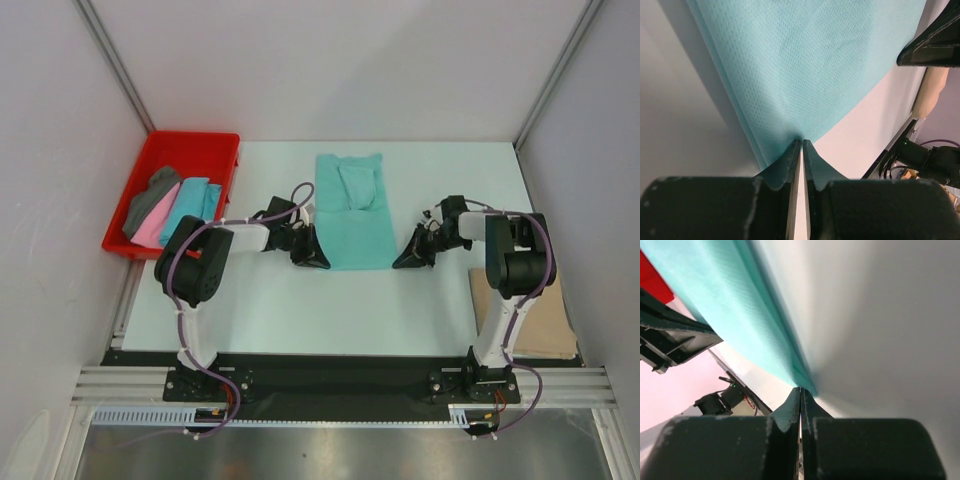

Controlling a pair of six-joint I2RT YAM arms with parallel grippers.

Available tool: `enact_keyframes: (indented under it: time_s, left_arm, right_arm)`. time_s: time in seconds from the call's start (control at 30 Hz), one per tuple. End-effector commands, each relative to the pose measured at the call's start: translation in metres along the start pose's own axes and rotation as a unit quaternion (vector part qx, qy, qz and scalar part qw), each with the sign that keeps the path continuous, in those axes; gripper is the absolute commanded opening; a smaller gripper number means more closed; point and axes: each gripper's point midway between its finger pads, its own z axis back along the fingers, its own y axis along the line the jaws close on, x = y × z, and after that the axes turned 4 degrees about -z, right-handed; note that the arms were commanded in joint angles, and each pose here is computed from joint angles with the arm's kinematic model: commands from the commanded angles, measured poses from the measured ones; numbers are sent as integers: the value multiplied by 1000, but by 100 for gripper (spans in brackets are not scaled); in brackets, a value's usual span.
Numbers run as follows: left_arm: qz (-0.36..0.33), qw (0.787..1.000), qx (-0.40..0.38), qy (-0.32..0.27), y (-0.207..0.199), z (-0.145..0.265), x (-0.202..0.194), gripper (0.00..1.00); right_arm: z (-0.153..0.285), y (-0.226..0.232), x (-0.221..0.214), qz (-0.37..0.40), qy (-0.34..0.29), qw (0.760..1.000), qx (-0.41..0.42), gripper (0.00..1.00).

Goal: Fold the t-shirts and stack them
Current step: Fold the tshirt

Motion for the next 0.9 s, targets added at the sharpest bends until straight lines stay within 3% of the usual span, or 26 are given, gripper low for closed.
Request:
enact_keyframes:
  time_s: [0.0, 0.1, 0.27, 0.43, 0.67, 0.87]
  left_arm:
    - [17, 996, 85, 37, 39, 2, -34, 14]
    - [-8, 997, 72, 18, 17, 18, -21, 18]
    - [-52, 998, 32, -29, -30, 46, 12, 27]
    - [-60, 997, -15, -55, -55, 42, 49, 27]
    - [-51, 993, -41, -97, -37, 16, 102, 22]
    - [-36, 990, -69, -119, -19, -2, 126, 22]
  right_arm:
    - [20, -16, 5, 3, -34, 998, -55, 0]
    - [32, -8, 7, 2, -45, 997, -63, 0]
    - [51, 54, 26, 46, -105, 993, 6, 0]
    - [32, 100, 47, 51, -115, 989, 82, 0]
    - [-10, 127, 90, 79, -123, 981, 131, 0]
    - [-29, 114, 113, 75, -122, 975, 169, 0]
